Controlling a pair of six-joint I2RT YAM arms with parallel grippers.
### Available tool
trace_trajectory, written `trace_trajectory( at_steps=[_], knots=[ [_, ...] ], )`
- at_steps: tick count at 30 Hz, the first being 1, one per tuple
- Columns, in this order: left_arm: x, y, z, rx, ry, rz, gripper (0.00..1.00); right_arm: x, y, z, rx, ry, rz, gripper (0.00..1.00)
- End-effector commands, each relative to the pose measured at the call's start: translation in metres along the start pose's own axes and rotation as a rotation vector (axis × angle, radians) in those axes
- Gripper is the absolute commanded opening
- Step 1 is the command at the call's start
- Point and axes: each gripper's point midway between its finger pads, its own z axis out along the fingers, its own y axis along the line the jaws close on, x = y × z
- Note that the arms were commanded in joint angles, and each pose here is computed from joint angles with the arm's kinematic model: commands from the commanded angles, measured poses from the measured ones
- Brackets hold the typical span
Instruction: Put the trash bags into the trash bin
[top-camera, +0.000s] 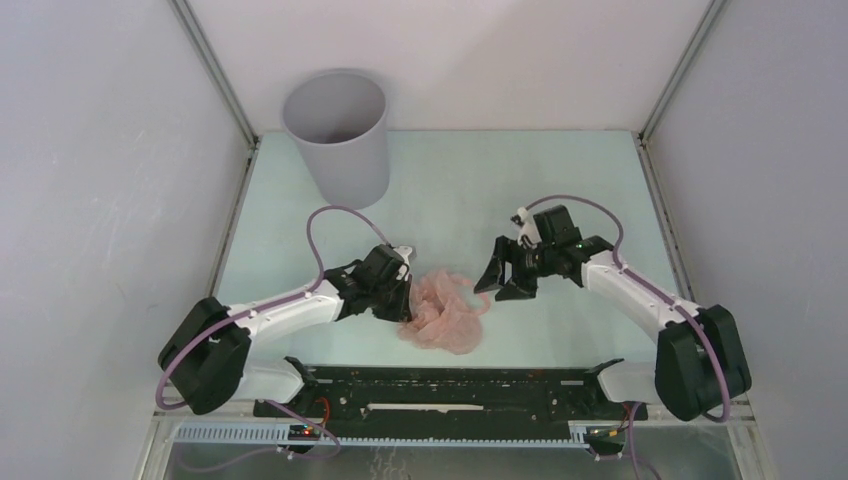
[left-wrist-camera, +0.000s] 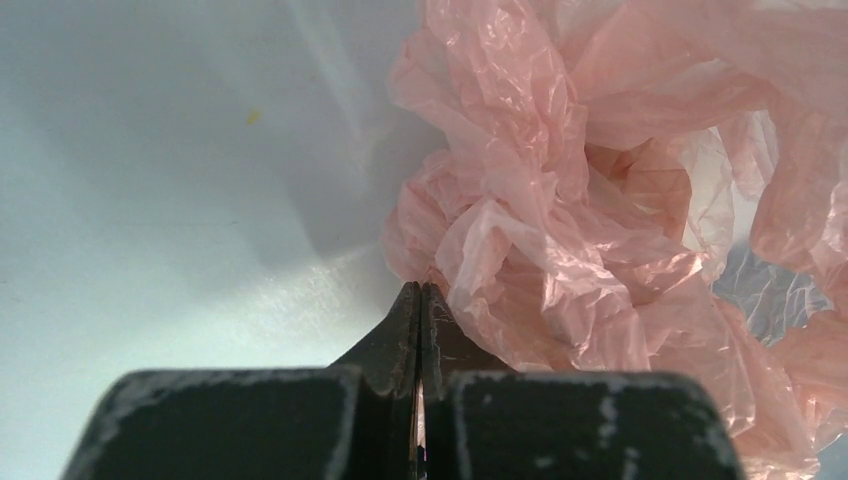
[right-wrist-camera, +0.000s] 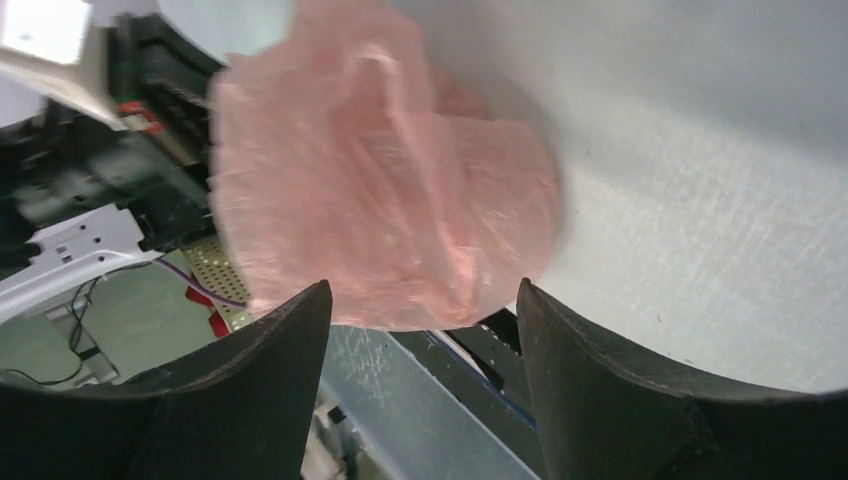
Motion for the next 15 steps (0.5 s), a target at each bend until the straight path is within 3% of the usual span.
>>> trace_trajectory(
  at_steps=[1, 5, 9, 10, 12, 14, 15],
  knots=[
    [-0.016, -0.007, -0.01, 0.02, -0.056, 0.034, 0.0, 0.011, -0.007, 0.021, -0.054, 0.036, 0.061, 0.75],
    [-0.018, -0.01, -0.011, 0.032, -0.059, 0.035, 0.0, 0.02, -0.011, 0.036, -0.045, 0.059, 0.069, 0.74],
    [-0.022, -0.015, -0.013, 0.05, -0.07, 0.024, 0.0, 0.022, -0.003, 0.051, -0.067, 0.077, 0.081, 0.63],
    [-0.023, -0.016, -0.013, 0.055, -0.075, 0.018, 0.0, 0.021, -0.003, 0.054, -0.071, 0.077, 0.082, 0.57],
    [-0.026, -0.018, -0.015, 0.06, -0.093, 0.009, 0.0, 0.02, 0.001, 0.053, -0.095, 0.085, 0.07, 0.32],
    [-0.032, -0.016, -0.02, 0.042, -0.125, 0.003, 0.0, 0.011, -0.006, 0.041, -0.015, 0.042, 0.054, 0.08],
    [-0.036, -0.013, -0.024, 0.025, -0.148, 0.004, 0.0, 0.008, -0.014, 0.029, 0.056, 0.008, 0.045, 0.0]
  ],
)
